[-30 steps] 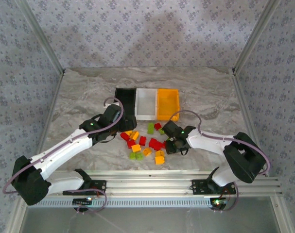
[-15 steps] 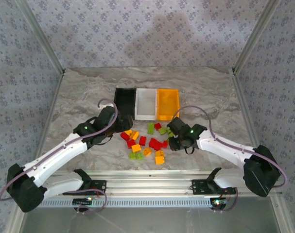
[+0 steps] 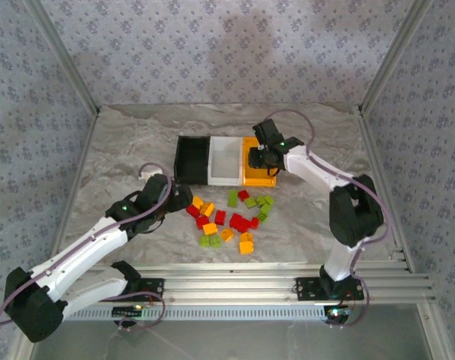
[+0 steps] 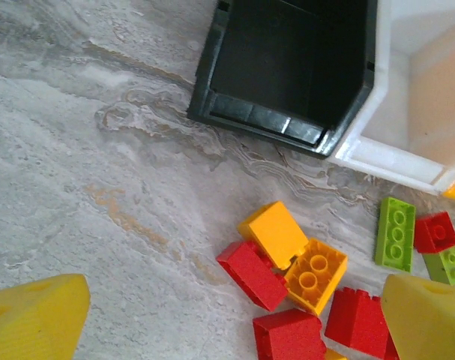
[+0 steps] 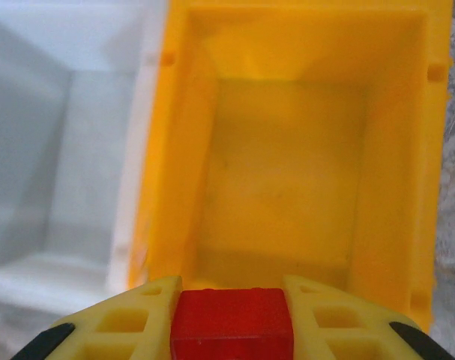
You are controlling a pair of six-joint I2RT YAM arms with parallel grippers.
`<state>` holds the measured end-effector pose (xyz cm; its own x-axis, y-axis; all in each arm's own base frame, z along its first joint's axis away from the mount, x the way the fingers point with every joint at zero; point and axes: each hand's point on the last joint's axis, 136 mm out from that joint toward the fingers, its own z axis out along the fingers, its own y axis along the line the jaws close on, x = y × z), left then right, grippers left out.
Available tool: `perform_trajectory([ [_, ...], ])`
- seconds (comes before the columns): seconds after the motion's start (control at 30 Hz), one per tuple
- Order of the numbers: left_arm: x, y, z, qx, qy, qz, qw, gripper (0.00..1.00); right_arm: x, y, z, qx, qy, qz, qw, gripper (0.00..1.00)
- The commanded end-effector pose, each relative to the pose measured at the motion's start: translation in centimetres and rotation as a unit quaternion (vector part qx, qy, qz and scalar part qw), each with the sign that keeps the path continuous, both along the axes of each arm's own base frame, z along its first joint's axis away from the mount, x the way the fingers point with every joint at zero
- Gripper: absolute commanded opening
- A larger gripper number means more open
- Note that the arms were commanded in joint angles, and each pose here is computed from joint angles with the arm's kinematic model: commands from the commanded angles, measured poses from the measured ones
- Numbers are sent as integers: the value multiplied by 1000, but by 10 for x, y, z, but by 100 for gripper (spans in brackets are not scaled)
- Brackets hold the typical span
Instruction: Sort the legos into containers by color
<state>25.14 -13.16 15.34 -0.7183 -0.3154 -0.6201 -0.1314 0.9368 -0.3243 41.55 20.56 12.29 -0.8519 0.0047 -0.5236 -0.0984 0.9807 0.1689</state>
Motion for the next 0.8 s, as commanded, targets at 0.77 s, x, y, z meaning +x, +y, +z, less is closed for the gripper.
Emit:
perform_trajectory([
  [0.77,-1,-76,-50,-2,83,-160,984,86,-46,-26,11,54,-18,-29,998,70],
])
